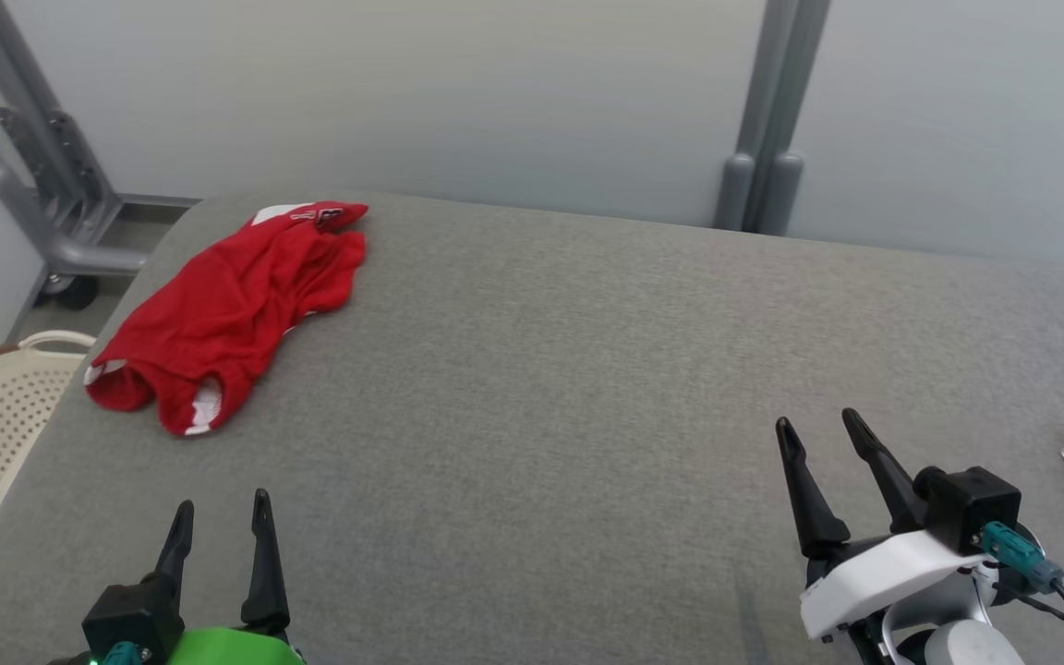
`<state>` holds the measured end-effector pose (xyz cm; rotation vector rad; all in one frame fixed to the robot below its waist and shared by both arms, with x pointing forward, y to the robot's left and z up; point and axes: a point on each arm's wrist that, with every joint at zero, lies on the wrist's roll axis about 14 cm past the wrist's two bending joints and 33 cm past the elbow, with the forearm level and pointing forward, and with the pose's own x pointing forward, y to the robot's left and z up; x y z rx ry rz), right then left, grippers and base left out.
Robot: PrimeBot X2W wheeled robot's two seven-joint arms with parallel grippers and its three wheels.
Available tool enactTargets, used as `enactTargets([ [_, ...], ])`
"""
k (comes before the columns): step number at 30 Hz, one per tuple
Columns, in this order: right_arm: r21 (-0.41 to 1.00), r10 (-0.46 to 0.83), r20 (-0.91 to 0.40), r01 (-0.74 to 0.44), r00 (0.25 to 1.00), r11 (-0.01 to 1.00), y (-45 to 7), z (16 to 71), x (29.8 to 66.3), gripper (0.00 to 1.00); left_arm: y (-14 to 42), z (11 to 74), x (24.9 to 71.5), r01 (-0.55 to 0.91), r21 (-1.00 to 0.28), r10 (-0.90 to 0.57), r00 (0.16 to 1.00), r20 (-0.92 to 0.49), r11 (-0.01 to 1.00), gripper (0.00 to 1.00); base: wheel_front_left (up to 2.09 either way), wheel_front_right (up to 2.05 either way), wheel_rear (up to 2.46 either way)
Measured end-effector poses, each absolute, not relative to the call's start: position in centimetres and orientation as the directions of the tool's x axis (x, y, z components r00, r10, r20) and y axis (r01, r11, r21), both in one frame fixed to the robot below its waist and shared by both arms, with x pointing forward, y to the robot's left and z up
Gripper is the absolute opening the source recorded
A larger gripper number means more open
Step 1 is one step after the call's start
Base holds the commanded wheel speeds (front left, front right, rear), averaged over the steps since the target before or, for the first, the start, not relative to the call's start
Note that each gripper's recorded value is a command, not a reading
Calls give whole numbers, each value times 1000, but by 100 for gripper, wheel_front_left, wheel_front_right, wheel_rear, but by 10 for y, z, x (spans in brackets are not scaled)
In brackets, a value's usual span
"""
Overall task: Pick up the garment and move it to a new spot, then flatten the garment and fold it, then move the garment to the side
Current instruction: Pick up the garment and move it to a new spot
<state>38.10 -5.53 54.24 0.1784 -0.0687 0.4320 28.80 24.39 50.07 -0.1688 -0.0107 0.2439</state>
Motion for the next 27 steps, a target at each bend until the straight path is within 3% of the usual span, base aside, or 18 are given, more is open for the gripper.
enactTargets([
  [13, 161, 605, 106, -614, 789, 772, 25, 545, 381, 100, 289, 494, 234, -430, -185, 432, 901, -27, 884, 100, 0, 0, 0],
  [27, 174, 639, 91, -644, 764, 745, 39, 538, 382, 100, 298, 493, 227, -466, -187, 467, 883, -39, 865, 100, 0, 0, 0],
])
